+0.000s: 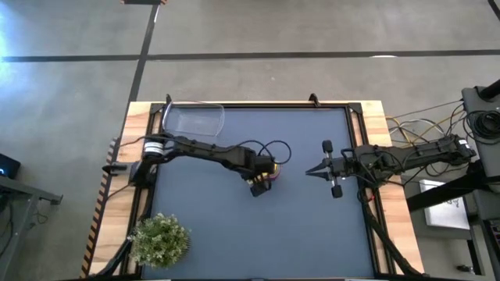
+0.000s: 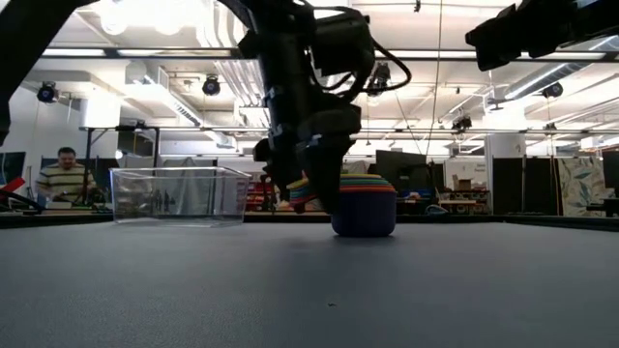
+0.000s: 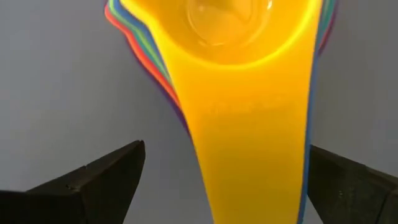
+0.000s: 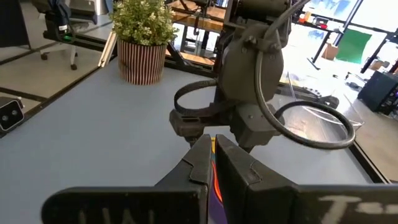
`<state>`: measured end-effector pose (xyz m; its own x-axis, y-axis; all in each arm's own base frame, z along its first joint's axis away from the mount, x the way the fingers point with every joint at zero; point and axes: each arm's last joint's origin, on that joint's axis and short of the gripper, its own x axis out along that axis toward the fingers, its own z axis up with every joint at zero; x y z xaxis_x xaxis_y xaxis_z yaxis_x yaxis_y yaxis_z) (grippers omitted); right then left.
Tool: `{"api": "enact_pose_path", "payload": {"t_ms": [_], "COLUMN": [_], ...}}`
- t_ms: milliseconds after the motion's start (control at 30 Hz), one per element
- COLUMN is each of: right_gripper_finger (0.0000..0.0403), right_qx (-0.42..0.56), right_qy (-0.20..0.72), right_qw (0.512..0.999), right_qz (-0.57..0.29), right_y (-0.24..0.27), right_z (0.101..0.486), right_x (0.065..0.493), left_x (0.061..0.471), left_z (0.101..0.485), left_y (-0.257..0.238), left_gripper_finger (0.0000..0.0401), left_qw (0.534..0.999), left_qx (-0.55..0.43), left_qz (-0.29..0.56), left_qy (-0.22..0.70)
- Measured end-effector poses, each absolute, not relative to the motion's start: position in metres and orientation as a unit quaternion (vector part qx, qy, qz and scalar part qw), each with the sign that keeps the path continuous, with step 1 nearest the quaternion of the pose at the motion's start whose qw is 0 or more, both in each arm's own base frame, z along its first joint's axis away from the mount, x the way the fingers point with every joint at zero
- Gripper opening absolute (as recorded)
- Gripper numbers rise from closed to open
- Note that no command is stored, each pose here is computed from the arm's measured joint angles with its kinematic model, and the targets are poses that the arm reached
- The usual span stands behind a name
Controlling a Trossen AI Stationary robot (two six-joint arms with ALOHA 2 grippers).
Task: Nest measuring cups in basket
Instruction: Put the nested measuring cups into the transparent bin
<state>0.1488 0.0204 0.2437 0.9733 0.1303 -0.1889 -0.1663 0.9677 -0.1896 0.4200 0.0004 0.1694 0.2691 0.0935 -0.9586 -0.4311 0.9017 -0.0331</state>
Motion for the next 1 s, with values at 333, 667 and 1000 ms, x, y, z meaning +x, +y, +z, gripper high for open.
{"api": "enact_pose_path", "payload": {"t_ms": [333,667,1000], "right_gripper_finger": [0.0011,0.0011,0.0011], "right_qx": [-0.102,-0.103,-0.102], "right_qy": [0.089,0.089,0.088], "right_qw": [0.988,0.988,0.988], "right_qz": [0.075,0.075,0.075], "right_y": [0.0204,0.0204,0.0204], "right_z": [0.2434,0.2434,0.2437], "right_x": [0.1487,0.1488,0.1489], "left_x": [0.4287,0.4293,0.4288], "left_z": [0.1692,0.1695,0.1691], "left_y": [0.0006,0.0032,0.0048], "left_gripper_finger": [0.0331,0.0241,0.0133], "left_qw": [0.772,0.771,0.772], "left_qx": [-0.151,-0.163,-0.153], "left_qz": [0.177,0.186,0.18], "left_qy": [0.592,0.586,0.591]}}
